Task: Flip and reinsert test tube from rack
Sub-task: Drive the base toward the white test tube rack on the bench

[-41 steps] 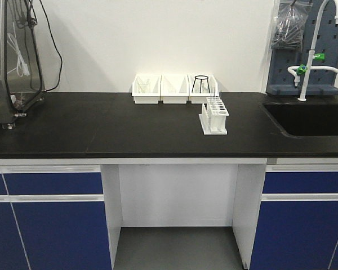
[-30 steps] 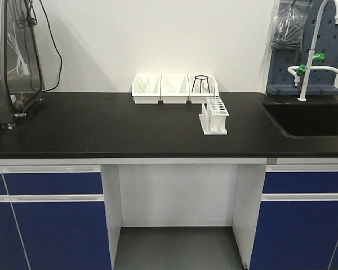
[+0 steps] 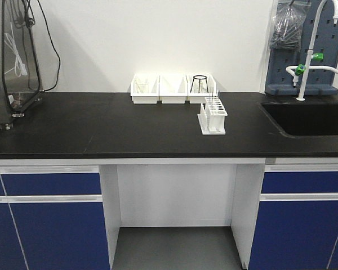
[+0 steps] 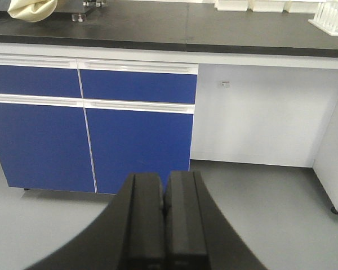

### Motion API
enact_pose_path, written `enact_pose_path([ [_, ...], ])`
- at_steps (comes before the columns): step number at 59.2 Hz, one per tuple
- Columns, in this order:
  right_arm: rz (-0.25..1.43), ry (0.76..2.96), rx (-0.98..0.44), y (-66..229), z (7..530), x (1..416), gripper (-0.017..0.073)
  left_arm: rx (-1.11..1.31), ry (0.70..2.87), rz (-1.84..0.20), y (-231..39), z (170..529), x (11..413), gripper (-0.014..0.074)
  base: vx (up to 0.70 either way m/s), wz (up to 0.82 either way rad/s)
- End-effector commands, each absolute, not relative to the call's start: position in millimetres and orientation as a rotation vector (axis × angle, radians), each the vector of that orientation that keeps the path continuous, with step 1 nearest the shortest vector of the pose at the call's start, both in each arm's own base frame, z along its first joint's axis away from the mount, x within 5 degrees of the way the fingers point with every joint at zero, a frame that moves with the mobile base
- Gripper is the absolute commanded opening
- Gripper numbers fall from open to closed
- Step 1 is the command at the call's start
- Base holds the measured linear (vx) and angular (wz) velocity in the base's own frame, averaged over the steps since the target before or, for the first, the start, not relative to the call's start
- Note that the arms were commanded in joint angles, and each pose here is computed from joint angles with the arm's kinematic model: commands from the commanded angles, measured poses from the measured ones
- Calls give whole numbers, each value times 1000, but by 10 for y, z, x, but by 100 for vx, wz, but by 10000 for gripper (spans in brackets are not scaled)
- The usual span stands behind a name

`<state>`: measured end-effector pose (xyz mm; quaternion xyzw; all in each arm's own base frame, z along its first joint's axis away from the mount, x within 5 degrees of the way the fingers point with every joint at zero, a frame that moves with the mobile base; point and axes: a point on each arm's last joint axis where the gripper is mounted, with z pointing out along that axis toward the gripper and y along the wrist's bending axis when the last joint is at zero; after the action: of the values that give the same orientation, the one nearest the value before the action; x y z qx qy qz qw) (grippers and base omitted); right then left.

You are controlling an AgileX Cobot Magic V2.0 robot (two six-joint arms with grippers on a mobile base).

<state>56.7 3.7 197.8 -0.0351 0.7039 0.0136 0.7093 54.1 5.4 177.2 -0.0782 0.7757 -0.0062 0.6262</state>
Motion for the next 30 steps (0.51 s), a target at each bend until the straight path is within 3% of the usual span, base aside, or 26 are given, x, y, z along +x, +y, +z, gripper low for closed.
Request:
enact_pose_path([
  [1, 23, 1466, -81, 39, 2060, 555, -10, -164, 1683, -28, 46, 1855, 549, -6, 1, -1],
  [30, 23, 1466, -81, 39, 2060, 555, -8, -164, 1683, -28, 46, 1855, 549, -6, 9, -2],
])
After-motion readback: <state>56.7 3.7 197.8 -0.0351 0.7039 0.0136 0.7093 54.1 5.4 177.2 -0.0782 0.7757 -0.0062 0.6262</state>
